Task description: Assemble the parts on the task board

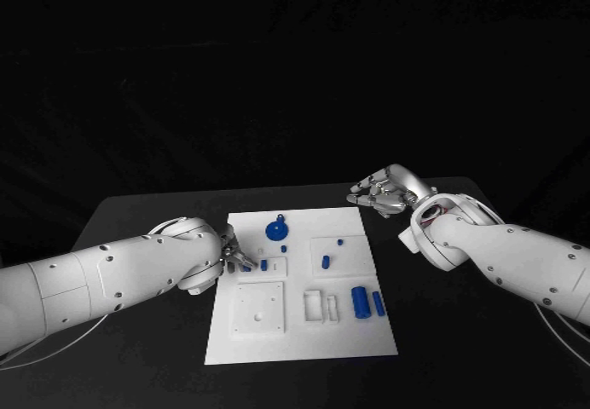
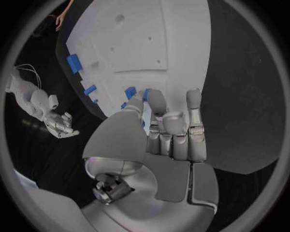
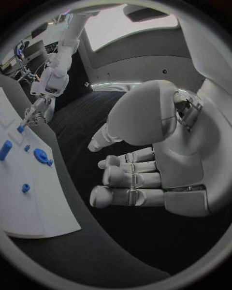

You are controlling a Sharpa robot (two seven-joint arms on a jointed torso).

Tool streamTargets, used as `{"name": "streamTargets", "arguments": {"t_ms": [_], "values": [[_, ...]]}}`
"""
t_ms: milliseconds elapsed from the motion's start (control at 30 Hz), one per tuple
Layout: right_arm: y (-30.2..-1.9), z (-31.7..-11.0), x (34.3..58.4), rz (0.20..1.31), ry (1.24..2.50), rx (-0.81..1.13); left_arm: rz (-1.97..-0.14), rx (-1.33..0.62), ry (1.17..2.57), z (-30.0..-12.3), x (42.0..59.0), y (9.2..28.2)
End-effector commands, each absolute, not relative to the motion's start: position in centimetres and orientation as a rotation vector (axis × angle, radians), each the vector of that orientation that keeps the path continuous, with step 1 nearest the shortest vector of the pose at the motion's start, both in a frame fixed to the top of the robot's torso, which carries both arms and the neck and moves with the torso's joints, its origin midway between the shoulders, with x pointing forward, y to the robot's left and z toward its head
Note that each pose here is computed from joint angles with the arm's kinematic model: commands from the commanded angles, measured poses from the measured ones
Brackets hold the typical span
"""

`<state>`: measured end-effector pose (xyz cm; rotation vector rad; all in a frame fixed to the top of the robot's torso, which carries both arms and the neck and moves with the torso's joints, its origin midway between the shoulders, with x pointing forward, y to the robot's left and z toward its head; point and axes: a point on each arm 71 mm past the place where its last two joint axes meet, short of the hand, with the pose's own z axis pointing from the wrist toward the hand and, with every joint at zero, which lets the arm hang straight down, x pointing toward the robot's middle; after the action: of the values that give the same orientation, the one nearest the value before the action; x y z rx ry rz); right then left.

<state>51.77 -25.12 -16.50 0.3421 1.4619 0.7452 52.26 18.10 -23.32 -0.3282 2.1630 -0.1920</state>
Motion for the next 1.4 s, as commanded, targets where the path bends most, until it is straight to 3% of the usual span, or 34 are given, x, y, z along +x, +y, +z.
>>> {"name": "streamTargets", "arguments": {"t_ms": [33,1400], "values": [[-24.98,-16.49,51.72,0.755,1.465,0.331,-0.195,-0.309,2.185,-23.52,52.11,17.80],[-24.97,-16.52,51.73,0.756,1.467,0.329,-0.181,-0.300,2.160,-23.40,52.50,18.15]]}}
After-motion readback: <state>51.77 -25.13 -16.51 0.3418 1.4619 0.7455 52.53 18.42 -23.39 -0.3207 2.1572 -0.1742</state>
